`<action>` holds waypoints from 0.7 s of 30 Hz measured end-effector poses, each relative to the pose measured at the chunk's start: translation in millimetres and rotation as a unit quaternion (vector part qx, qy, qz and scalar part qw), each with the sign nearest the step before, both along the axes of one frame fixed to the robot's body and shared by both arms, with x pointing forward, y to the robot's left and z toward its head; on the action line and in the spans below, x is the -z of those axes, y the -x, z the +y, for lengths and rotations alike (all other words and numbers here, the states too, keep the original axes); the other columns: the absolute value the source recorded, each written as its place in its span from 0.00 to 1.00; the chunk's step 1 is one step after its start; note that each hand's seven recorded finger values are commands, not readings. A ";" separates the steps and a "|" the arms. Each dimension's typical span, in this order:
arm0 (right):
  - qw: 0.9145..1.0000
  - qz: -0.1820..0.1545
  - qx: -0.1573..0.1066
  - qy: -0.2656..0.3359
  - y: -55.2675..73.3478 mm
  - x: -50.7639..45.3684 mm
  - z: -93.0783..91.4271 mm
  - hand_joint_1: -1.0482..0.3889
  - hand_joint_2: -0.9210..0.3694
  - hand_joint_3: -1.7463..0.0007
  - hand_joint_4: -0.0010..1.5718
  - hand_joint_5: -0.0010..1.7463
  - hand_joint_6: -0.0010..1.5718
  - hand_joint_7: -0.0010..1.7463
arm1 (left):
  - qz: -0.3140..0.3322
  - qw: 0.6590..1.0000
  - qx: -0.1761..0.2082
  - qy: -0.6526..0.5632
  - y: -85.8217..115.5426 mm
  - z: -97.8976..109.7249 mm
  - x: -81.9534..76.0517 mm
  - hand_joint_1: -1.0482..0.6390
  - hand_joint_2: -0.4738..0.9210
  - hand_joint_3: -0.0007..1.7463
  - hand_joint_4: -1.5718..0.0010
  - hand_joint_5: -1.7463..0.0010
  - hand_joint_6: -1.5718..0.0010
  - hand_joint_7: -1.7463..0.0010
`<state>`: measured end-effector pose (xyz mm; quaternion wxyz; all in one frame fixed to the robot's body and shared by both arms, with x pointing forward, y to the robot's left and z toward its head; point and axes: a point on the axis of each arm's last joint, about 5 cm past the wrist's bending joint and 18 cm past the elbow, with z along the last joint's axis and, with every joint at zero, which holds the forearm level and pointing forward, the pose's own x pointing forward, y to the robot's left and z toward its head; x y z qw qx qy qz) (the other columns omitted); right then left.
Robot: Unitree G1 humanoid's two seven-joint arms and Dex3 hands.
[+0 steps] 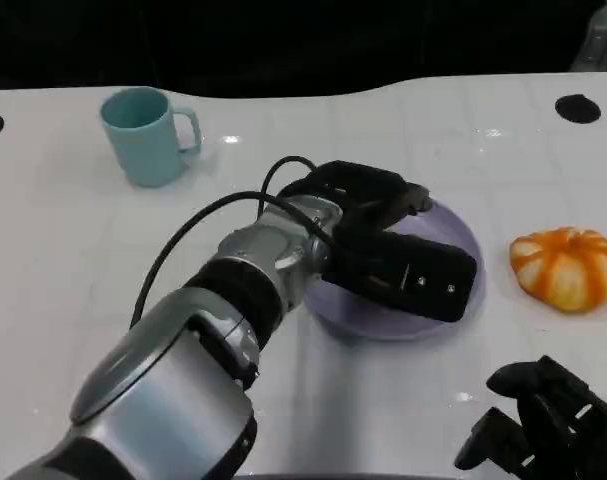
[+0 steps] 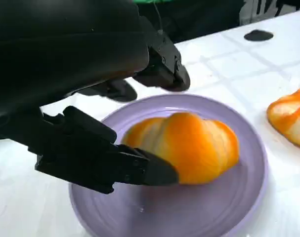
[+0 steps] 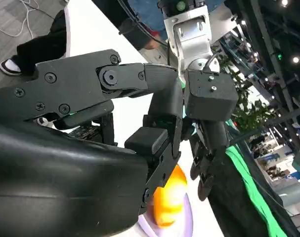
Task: Grasp the bread from the table and place it into the plate.
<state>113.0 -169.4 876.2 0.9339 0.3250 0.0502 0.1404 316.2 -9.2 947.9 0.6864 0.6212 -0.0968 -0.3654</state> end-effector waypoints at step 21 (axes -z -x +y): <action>1.000 -0.006 0.001 0.004 -2.9 -0.5 -1.7 0.36 0.00 0.86 0.39 0.82 0.41 0.56 | 0.063 0.993 0.009 0.096 -23.1 46.9 -27.3 0.09 1.00 0.27 0.92 0.96 0.91 0.99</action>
